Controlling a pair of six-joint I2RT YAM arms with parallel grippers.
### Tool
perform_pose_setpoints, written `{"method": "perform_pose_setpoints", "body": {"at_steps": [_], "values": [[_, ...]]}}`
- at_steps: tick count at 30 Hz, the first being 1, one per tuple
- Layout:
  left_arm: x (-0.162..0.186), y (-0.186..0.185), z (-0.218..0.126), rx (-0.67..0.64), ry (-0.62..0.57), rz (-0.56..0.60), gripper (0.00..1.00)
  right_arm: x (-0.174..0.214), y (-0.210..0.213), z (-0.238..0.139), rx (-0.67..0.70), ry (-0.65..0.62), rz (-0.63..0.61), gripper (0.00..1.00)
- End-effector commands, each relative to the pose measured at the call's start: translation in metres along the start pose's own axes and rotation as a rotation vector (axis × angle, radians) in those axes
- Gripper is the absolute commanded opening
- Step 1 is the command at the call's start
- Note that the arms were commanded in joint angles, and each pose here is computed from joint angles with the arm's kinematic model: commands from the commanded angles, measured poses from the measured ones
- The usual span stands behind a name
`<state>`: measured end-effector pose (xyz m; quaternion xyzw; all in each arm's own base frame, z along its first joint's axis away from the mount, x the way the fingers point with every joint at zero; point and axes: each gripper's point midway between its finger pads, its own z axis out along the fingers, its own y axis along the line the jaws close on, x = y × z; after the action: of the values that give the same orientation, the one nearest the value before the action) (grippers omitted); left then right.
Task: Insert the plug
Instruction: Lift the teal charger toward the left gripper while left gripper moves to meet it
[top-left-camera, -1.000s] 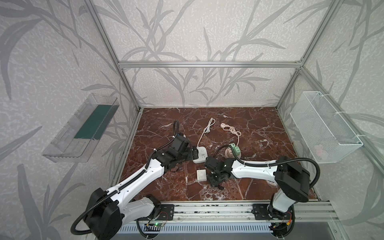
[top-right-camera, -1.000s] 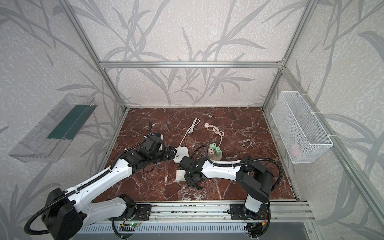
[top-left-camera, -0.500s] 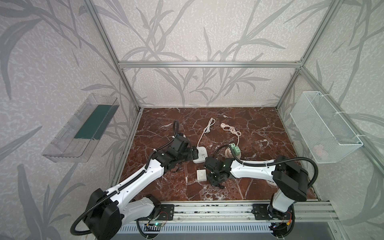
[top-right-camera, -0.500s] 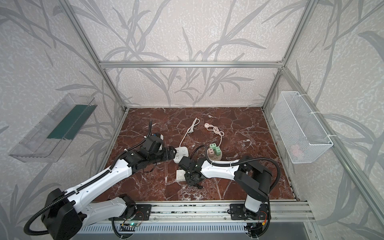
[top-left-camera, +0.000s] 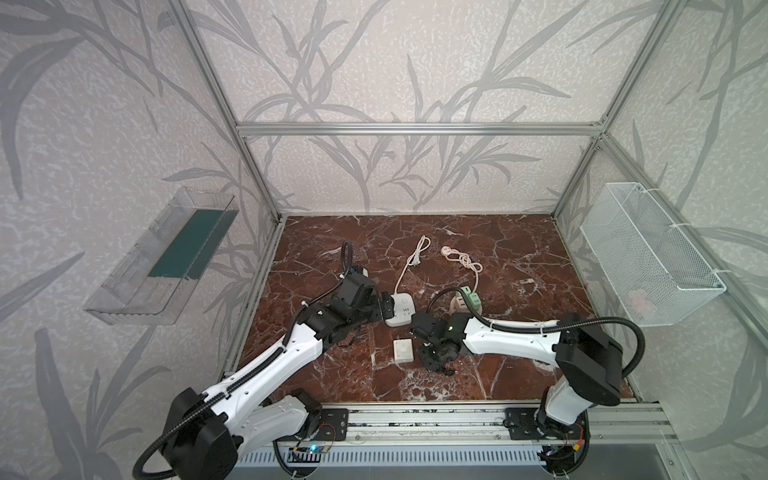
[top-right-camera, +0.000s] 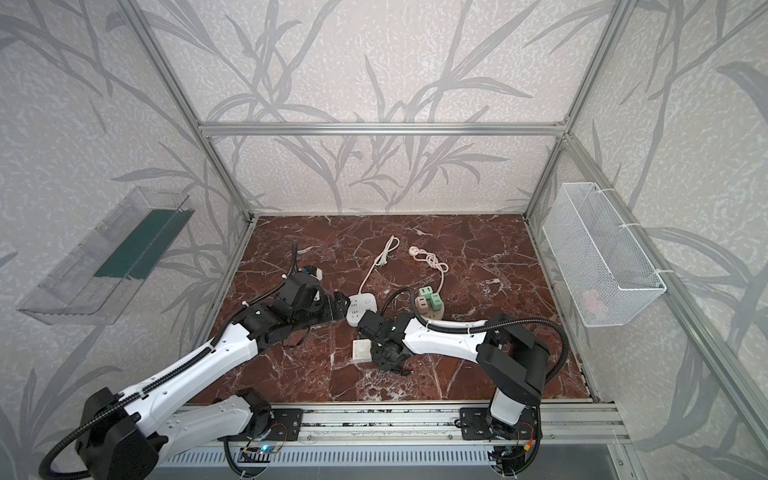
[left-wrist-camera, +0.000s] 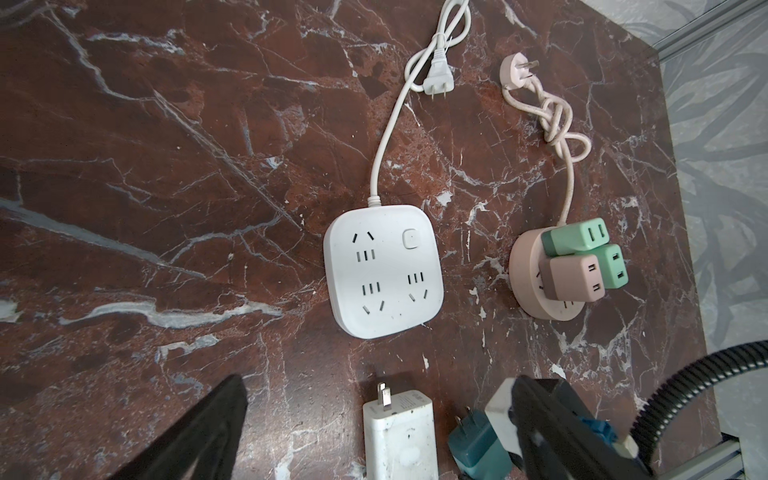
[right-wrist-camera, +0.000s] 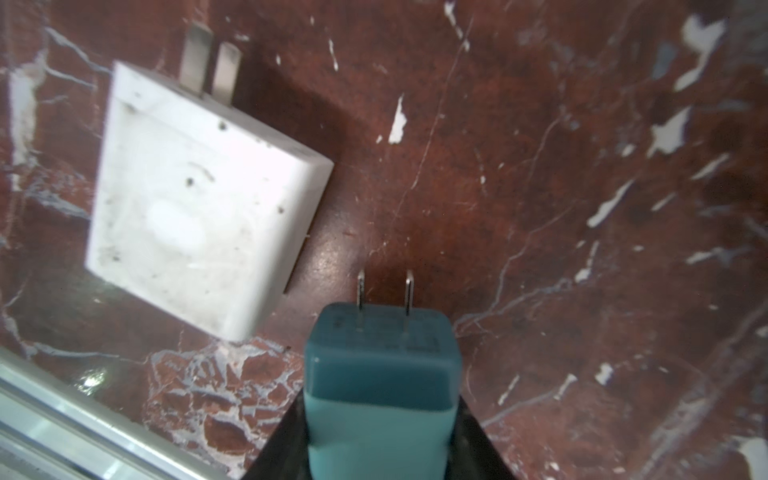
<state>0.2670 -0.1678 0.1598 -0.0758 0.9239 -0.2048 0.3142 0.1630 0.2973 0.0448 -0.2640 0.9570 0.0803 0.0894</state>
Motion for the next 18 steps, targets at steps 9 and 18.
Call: {"method": "perform_pose_setpoints", "body": {"at_steps": [9, 18], "values": [[0.009, -0.015, -0.019, 0.117, 0.037, 0.004, 0.94, -0.050, -0.010, -0.080, -0.031, -0.198, -0.113, 0.00], [0.033, -0.058, -0.017, 0.370, 0.180, 0.012, 0.84, -0.064, 0.000, -0.111, -0.124, -0.289, -0.187, 0.00]]}}
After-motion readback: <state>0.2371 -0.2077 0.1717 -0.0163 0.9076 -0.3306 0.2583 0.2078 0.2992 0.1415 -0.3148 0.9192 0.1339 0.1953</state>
